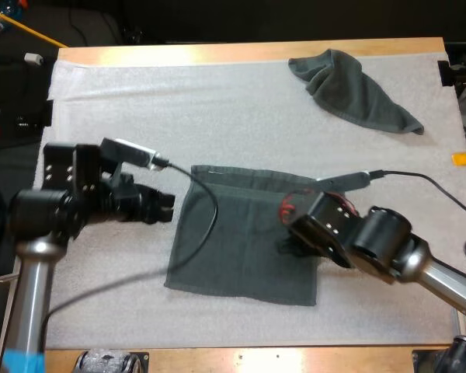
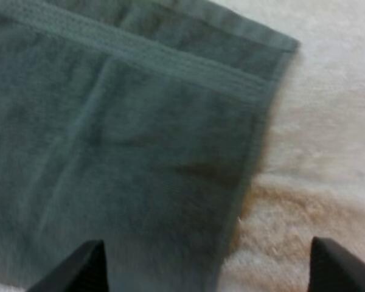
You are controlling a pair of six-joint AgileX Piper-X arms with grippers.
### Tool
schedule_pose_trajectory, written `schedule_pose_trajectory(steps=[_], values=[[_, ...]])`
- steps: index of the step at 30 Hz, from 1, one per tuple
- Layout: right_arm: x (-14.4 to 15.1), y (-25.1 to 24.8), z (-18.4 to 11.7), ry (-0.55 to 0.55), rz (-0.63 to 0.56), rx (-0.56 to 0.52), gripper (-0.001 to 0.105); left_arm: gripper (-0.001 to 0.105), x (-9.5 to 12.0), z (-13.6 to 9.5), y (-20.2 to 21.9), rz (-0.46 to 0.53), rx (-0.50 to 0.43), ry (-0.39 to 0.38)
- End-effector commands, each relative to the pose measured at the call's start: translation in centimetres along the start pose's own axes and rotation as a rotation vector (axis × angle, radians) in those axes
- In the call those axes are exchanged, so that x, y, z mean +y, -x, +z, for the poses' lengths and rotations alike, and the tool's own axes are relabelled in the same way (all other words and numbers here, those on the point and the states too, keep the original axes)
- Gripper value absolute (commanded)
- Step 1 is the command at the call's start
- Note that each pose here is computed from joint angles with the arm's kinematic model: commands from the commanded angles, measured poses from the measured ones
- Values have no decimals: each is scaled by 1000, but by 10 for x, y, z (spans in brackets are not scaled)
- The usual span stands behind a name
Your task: Pick towel from pile, fold and stack
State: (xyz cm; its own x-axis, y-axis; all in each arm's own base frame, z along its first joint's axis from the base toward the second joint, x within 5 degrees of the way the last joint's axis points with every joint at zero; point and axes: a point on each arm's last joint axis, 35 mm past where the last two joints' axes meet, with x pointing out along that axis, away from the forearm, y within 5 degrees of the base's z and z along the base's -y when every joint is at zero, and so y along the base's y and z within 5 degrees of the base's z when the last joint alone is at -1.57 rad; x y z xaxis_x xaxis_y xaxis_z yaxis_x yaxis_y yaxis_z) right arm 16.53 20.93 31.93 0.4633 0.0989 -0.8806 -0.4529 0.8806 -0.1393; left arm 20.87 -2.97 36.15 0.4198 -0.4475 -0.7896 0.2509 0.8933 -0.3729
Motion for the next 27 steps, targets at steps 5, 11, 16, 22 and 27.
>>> schedule_pose_trajectory(steps=[5,11,16,22,27], values=[[-8,21,-17,7,-28,3,64,52,-10,-22,28,55,-52,-14],[-22,23,-50,-52,-22,10,64,52,-10,-63,29,59,-23,24],[-28,14,-80,-114,77,12,64,52,-5,-97,20,59,-10,54],[-22,-13,-103,-190,217,58,64,52,4,-126,2,63,58,87],[-15,-37,-115,-250,298,60,64,52,12,-140,-15,66,126,119]])
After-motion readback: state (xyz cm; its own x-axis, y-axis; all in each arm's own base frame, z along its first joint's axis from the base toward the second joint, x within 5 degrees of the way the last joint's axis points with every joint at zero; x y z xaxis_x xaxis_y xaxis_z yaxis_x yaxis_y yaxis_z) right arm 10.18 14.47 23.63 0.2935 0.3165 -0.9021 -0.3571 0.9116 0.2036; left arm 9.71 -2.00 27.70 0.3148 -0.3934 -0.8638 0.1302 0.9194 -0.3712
